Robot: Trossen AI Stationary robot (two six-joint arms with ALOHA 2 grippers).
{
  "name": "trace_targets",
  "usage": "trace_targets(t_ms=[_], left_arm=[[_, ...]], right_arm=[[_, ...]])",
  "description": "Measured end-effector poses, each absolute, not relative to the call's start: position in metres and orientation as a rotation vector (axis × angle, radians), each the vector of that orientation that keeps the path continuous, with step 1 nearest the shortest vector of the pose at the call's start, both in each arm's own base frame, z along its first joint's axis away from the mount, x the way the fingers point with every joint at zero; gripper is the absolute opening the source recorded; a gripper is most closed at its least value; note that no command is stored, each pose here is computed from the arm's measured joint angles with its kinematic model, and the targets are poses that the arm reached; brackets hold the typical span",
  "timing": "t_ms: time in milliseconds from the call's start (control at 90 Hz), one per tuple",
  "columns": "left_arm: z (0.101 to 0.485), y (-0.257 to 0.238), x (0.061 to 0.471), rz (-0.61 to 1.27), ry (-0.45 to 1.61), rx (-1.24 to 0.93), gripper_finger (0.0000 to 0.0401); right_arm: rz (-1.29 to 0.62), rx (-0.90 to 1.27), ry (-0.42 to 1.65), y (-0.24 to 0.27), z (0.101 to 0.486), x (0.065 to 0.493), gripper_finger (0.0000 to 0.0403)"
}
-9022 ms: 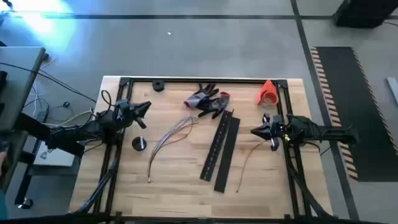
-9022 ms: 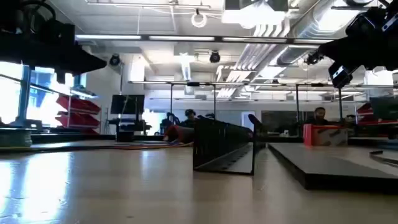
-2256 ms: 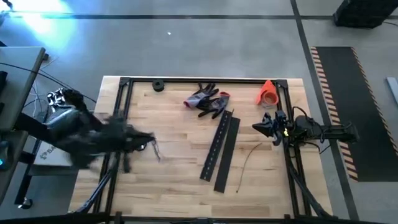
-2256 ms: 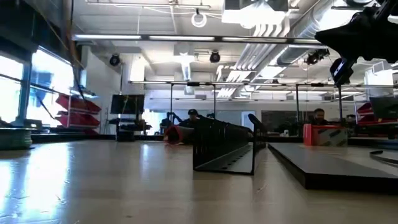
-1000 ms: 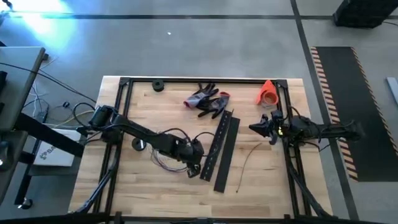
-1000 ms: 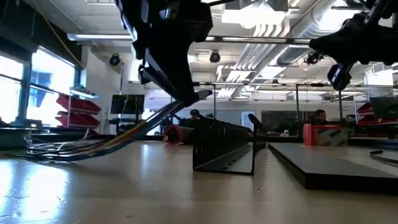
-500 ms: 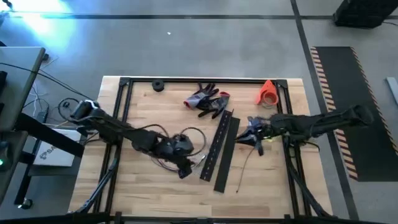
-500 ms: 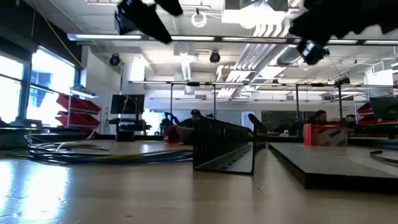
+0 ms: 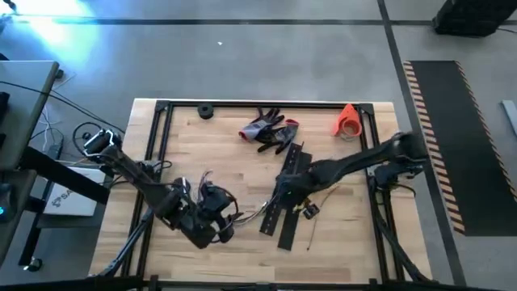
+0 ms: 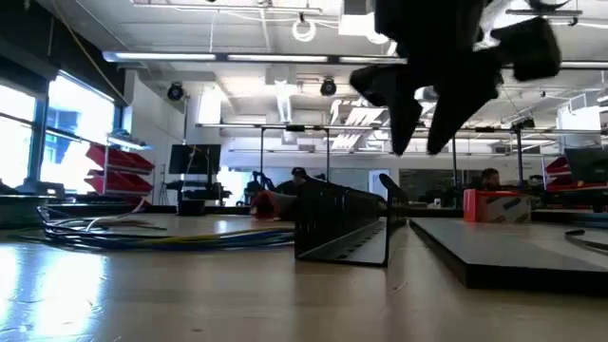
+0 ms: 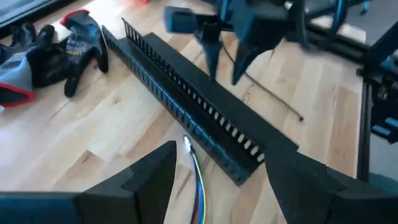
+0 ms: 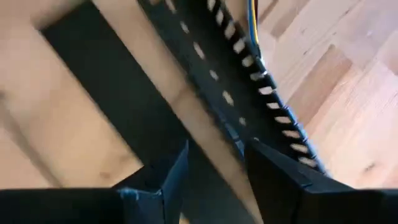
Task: Ziptie cables
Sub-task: Move the black cable duct to the top center of the table
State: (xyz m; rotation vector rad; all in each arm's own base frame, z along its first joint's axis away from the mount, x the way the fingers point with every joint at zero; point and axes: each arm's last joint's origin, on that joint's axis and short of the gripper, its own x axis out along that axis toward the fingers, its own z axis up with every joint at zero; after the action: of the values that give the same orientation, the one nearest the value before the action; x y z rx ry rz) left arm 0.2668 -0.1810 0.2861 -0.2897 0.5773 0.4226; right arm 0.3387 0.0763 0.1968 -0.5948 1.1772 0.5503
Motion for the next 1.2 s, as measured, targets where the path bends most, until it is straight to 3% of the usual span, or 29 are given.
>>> trace_targets(t_ms=[244, 467, 844, 1000, 1200], left_arm=[[0.278, -0.19, 0.264, 0.43, 0.589, -0.277, 0.0225], [0.28, -0.191, 0.264, 0.46, 0.543, -0.266, 0.0225], [0.312, -0.199, 0.263, 0.477, 0.413, -0.189, 0.0225], [0.315, -0.195, 0.261, 0.498, 0.412, -0.153, 0.0225], [0.312, -0.188, 0.259, 0.522, 0.456, -0.149, 0.0225]], right_arm=[[0.581, -0.792, 1.335, 0.082, 0.171, 0.36, 0.0106], [0.472, -0.753, 1.364, 0.08, 0.172, 0.362, 0.001], [0.2, -0.546, 1.17, 0.047, 0.249, 0.346, 0.0001], [0.168, -0.494, 1.074, 0.026, 0.241, 0.367, 0.0001], [0.159, -0.377, 1.081, -0.006, 0.201, 0.393, 0.0]])
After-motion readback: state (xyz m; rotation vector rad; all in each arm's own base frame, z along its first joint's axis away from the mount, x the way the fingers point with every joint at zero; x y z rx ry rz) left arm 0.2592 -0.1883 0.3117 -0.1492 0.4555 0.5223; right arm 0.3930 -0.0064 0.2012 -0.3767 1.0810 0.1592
